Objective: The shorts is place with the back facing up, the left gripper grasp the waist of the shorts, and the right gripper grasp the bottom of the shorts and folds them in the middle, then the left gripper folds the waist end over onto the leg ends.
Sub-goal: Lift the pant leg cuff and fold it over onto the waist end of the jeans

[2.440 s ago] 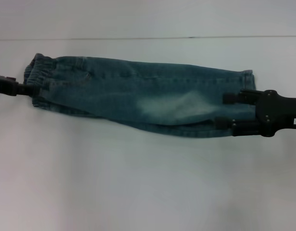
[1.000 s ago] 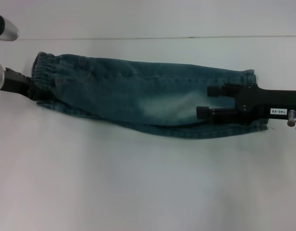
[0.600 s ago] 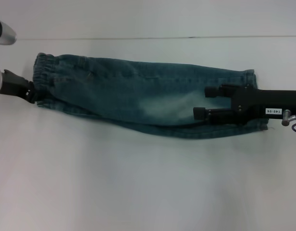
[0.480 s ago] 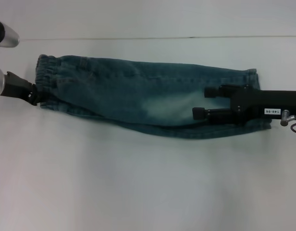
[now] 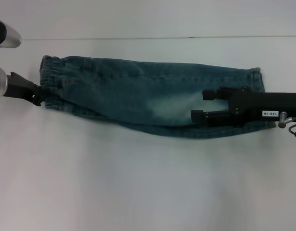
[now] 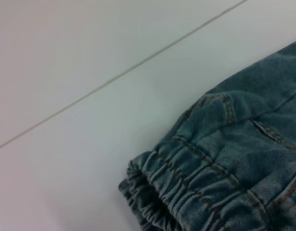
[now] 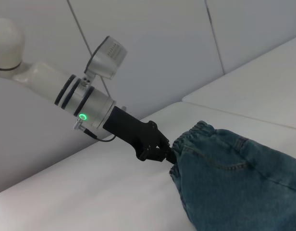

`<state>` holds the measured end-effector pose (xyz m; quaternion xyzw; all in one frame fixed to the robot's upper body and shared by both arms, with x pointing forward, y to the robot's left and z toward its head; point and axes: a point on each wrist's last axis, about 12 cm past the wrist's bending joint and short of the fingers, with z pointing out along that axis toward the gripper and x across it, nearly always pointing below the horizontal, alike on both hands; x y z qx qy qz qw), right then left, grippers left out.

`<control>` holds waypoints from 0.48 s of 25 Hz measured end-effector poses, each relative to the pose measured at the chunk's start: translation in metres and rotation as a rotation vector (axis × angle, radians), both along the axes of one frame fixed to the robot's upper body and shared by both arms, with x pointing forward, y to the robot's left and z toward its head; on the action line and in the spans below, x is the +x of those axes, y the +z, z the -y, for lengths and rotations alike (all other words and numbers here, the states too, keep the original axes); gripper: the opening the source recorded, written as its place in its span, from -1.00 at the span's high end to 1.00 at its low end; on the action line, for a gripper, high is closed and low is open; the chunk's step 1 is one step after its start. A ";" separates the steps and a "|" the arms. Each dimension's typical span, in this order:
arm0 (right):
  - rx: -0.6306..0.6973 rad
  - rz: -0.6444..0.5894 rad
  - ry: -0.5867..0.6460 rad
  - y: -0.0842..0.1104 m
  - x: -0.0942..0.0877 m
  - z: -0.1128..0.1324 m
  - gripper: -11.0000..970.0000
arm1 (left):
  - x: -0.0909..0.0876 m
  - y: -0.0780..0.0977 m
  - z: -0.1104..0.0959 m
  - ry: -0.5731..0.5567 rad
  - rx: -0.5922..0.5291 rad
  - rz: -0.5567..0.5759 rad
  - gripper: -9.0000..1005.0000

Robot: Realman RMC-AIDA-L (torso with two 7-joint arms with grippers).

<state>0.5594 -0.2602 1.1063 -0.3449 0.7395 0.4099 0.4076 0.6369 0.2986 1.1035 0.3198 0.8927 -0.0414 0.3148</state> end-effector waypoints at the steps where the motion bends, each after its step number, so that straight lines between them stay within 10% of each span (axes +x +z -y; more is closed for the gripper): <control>1: 0.001 -0.002 0.001 -0.001 0.000 0.000 -0.95 | 0.000 0.001 0.000 -0.003 -0.005 0.001 0.83; 12: -0.001 0.000 0.001 -0.001 0.000 -0.001 -0.79 | -0.011 0.020 -0.001 -0.095 -0.103 0.005 0.87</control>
